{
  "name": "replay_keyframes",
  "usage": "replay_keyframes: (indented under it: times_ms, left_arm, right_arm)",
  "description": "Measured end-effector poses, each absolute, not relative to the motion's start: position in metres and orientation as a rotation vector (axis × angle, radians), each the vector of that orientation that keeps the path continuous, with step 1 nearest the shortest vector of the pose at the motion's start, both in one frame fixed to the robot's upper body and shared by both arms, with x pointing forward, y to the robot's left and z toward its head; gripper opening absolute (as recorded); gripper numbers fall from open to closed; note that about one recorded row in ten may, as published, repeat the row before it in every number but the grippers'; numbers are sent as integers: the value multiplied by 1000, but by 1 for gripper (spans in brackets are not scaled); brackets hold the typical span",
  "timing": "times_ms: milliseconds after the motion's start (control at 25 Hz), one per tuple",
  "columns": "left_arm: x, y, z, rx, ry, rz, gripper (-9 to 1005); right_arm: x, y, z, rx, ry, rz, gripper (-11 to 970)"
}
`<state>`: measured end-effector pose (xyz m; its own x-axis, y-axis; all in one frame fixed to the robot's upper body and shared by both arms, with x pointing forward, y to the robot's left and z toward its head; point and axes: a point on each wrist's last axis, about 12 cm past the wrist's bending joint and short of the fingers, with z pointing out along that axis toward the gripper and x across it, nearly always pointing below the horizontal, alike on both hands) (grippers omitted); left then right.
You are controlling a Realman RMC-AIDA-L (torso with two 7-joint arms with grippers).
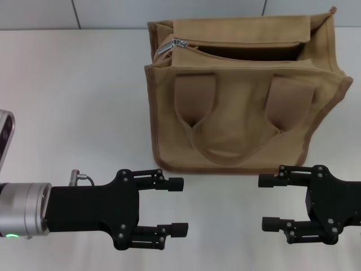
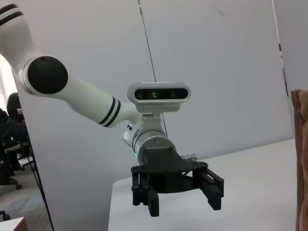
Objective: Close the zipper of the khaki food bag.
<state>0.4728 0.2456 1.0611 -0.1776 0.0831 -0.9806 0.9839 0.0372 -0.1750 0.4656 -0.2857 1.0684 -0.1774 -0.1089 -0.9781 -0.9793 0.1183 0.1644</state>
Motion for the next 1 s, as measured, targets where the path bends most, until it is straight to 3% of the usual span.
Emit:
replay_keyframes:
  times_ms: [720, 1000]
  left_arm:
    - [474, 248, 1064, 1133, 1403, -1260, 718]
    - [479, 277, 1065, 937, 1390, -1053, 710]
  right_arm:
    - [466, -286, 1069, -1126, 1472, 1190, 694]
    - [466, -288, 1069, -1118, 1473, 1184, 685]
